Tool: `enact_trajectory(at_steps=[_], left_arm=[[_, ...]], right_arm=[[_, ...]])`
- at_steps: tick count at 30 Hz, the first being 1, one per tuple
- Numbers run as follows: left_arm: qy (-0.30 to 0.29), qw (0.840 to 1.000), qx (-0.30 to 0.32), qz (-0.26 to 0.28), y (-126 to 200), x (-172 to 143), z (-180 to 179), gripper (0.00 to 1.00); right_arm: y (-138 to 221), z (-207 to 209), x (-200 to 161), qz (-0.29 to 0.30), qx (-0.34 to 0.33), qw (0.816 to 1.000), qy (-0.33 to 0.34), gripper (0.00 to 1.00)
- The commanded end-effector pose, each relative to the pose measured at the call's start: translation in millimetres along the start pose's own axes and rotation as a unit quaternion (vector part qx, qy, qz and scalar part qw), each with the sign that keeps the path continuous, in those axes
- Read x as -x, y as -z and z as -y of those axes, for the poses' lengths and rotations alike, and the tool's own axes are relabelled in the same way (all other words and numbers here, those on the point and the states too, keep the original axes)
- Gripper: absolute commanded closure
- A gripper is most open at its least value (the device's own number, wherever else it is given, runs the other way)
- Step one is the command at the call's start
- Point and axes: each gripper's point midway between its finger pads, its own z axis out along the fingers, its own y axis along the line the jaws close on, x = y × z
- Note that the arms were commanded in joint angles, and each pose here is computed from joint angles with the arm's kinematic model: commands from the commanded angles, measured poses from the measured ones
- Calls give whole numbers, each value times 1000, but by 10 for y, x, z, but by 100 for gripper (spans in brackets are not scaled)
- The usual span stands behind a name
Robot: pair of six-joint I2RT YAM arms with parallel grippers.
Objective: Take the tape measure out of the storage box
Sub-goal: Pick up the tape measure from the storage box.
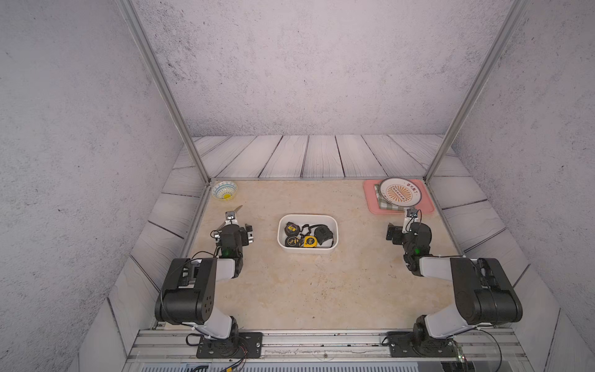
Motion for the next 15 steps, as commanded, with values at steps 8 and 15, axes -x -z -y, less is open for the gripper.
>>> enact_trajectory(at_steps=[8,15], left_arm=[[5,1000,0,12,2,98,-24,2],[5,1000,-1,13,5,101,-23,2]], right_arm=[[0,-7,-43,-6,2,1000,-4,1],[-2,-3,-39,-5,1,1000,-4,1]])
